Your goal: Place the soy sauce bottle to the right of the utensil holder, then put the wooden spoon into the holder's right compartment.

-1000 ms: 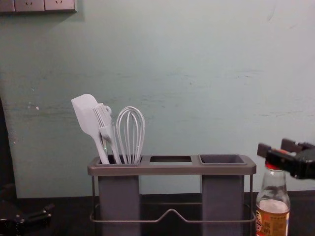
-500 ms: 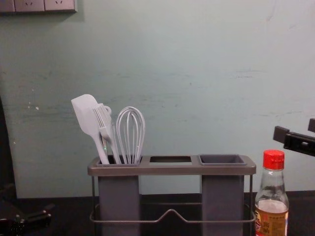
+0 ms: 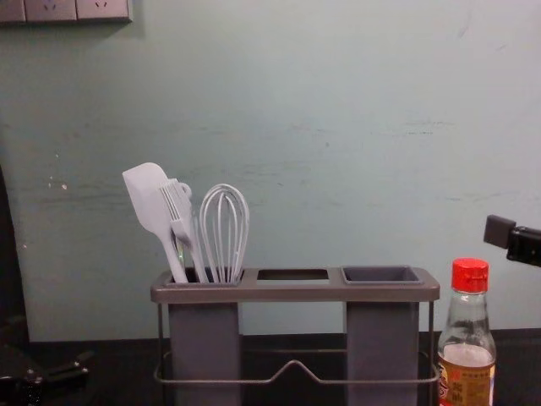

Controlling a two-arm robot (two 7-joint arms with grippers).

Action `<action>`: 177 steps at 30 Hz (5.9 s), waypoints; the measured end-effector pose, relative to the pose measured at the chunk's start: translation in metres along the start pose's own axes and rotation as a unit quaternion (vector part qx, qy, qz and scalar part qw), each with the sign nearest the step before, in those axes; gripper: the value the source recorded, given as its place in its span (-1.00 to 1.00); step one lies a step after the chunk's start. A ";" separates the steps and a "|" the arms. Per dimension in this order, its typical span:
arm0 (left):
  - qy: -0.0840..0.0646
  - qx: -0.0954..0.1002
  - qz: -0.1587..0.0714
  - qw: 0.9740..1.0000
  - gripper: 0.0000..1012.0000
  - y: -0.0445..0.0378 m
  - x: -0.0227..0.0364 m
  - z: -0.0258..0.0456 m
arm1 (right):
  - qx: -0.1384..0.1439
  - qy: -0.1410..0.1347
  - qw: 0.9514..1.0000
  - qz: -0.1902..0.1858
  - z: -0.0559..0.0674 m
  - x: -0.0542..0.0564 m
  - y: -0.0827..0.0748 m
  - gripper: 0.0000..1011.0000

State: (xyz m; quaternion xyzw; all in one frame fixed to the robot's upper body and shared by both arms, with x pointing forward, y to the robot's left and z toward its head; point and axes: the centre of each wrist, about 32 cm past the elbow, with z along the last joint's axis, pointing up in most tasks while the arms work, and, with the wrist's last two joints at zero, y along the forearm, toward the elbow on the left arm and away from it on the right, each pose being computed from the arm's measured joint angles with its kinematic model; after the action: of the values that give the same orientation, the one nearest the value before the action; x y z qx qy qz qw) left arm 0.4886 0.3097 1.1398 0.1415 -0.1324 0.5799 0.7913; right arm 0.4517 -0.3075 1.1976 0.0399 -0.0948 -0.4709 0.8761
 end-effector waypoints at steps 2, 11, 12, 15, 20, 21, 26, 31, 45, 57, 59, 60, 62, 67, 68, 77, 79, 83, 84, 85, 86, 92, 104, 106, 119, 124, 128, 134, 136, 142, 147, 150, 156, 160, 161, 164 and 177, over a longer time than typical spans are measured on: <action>0.000 0.000 0.000 1.000 0.99 0.0000 0.0000 0.0000 | -0.005 -0.002 1.000 0.009 0.002 -0.004 -0.002 0.99; 0.000 0.000 0.000 1.000 0.99 0.0000 0.0000 0.0000 | -0.044 0.003 0.997 0.066 -0.002 -0.028 -0.006 0.99; 0.000 0.000 0.000 1.000 0.99 0.0000 0.0000 0.0000 | -0.048 0.004 0.996 0.070 -0.003 -0.030 -0.006 0.99; 0.000 0.000 0.000 1.000 0.99 0.0000 0.0000 0.0000 | -0.067 0.010 0.994 0.084 -0.010 -0.038 -0.004 0.99; 0.000 0.000 0.000 1.000 0.99 0.0000 0.0000 0.0000 | -0.096 0.019 0.990 0.100 -0.024 -0.048 0.000 0.99; 0.000 0.000 0.000 1.000 0.99 0.0000 0.0000 0.0000 | -0.105 0.021 0.989 0.105 -0.028 -0.051 0.002 0.99; 0.000 0.000 0.000 1.000 0.99 0.0000 0.0000 0.0000 | -0.123 0.028 0.985 0.114 -0.039 -0.058 0.005 0.99; 0.000 0.000 0.000 1.000 0.99 0.0000 0.0000 0.0000 | -0.127 0.033 0.984 0.117 -0.047 -0.062 0.007 0.99; 0.000 0.000 0.000 1.000 0.99 0.0000 0.0000 0.0000 | -0.125 0.032 0.985 0.116 -0.045 -0.061 0.006 0.99; 0.000 0.000 0.000 1.000 0.99 0.0000 0.0000 0.0000 | -0.192 0.020 0.975 0.108 -0.022 -0.072 0.010 0.99; 0.000 0.000 0.000 1.000 0.99 0.0000 0.0000 0.0000 | -0.212 0.016 0.972 0.103 -0.015 -0.077 0.011 0.99; 0.000 0.000 0.000 1.000 0.99 0.0000 0.0000 0.0000 | -0.231 0.015 0.968 0.099 -0.009 -0.081 0.012 0.99; 0.000 0.000 0.000 1.000 0.99 0.0000 0.0000 0.0000 | -0.257 0.017 0.962 0.095 0.000 -0.085 0.015 0.99; 0.000 0.000 0.000 1.000 0.99 0.0000 0.0000 0.0000 | -0.313 0.025 0.946 0.082 0.016 -0.091 0.026 0.99; 0.000 0.000 0.000 1.000 0.99 0.0000 0.0000 0.0000 | -0.320 0.025 0.944 0.079 0.018 -0.092 0.028 0.99; 0.000 0.000 0.000 1.000 0.99 0.0000 0.0000 0.0000 | -0.375 0.035 0.925 0.057 0.024 -0.102 0.054 0.99; 0.000 0.000 0.000 1.000 0.99 0.0000 0.0000 0.0000 | -0.380 0.036 0.923 0.053 0.023 -0.103 0.061 0.99; 0.000 0.000 0.000 1.000 0.99 0.0000 0.0000 0.0000 | -0.387 0.039 0.920 0.051 0.019 -0.105 0.072 0.99; 0.000 0.000 0.000 1.000 0.99 0.0000 0.0000 0.0000 | -0.388 0.040 0.919 0.051 0.018 -0.106 0.074 0.99; 0.000 0.000 0.000 1.000 0.99 0.0000 0.0000 0.0000 | -0.389 0.041 0.919 0.051 0.017 -0.106 0.076 0.99; 0.000 0.000 0.000 1.000 0.99 0.0000 0.0000 0.0000 | -0.390 0.042 0.918 0.051 0.016 -0.107 0.080 0.99; 0.000 0.000 0.000 1.000 0.99 0.0000 0.0000 0.0000 | -0.393 0.047 0.917 0.048 0.011 -0.110 0.093 0.99; 0.000 0.000 0.000 1.000 0.99 0.0000 0.0000 0.0000 | -0.390 0.049 0.919 0.034 0.004 -0.113 0.106 0.99; 0.000 0.000 0.000 1.000 0.99 0.0000 0.0000 0.0000 | -0.390 0.050 0.919 0.033 0.003 -0.114 0.108 0.99; 0.000 0.000 0.000 1.000 0.99 0.0000 0.0000 0.0000 | -0.384 0.052 0.922 0.028 -0.005 -0.117 0.116 0.99; 0.000 0.000 0.000 1.000 0.99 0.0000 0.0000 0.0000 | -0.384 0.050 0.921 0.026 -0.008 -0.118 0.120 0.99; 0.000 0.000 0.000 1.000 0.99 0.0000 0.0000 0.0000 | -0.385 0.048 0.921 0.024 -0.009 -0.120 0.122 0.99; 0.000 0.000 0.000 1.000 0.99 0.0000 0.0000 0.0000 | -0.385 0.045 0.921 0.023 -0.011 -0.122 0.123 0.99; 0.000 0.000 0.000 1.000 0.99 0.0000 0.0000 0.0000 | -0.386 0.044 0.921 0.023 -0.011 -0.122 0.123 0.99; 0.000 0.000 0.000 1.000 0.99 0.0000 0.0000 0.0000 | -0.387 0.041 0.921 0.022 -0.014 -0.123 0.124 0.99; 0.000 0.000 0.000 1.000 0.99 0.0000 0.0000 0.0000 | -0.386 0.045 0.921 0.022 -0.016 -0.123 0.123 0.82; 0.000 0.000 0.000 1.000 0.99 0.0000 0.0000 0.0000 | -0.384 0.049 0.922 0.022 -0.016 -0.122 0.122 0.68; 0.000 0.000 0.000 1.000 0.99 0.0000 0.0000 0.0000 | -0.379 0.052 0.924 0.024 -0.013 -0.122 0.120 0.66; 0.000 0.000 0.000 1.000 0.99 0.0000 0.0000 0.0000 | -0.369 0.050 0.928 0.030 -0.004 -0.120 0.113 0.66; 0.000 0.000 0.000 1.000 0.99 0.0000 0.0000 0.0000 | -0.366 0.048 0.929 0.034 0.000 -0.119 0.109 0.66; 0.000 0.000 0.000 1.000 0.99 0.0000 0.0000 0.0000 | -0.359 0.046 0.931 0.043 0.006 -0.116 0.103 0.66; 0.000 0.000 0.000 1.000 0.99 0.0000 0.0000 0.0000 | -0.242 0.051 0.961 0.122 0.021 -0.079 0.043 0.66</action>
State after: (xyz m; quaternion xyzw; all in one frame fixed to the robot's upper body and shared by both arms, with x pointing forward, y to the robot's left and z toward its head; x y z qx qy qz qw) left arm 0.4886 0.3097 1.1398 0.1415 -0.1325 0.5799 0.7913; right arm 0.4398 -0.2173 1.2152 -0.1614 0.0622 -0.3664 0.9143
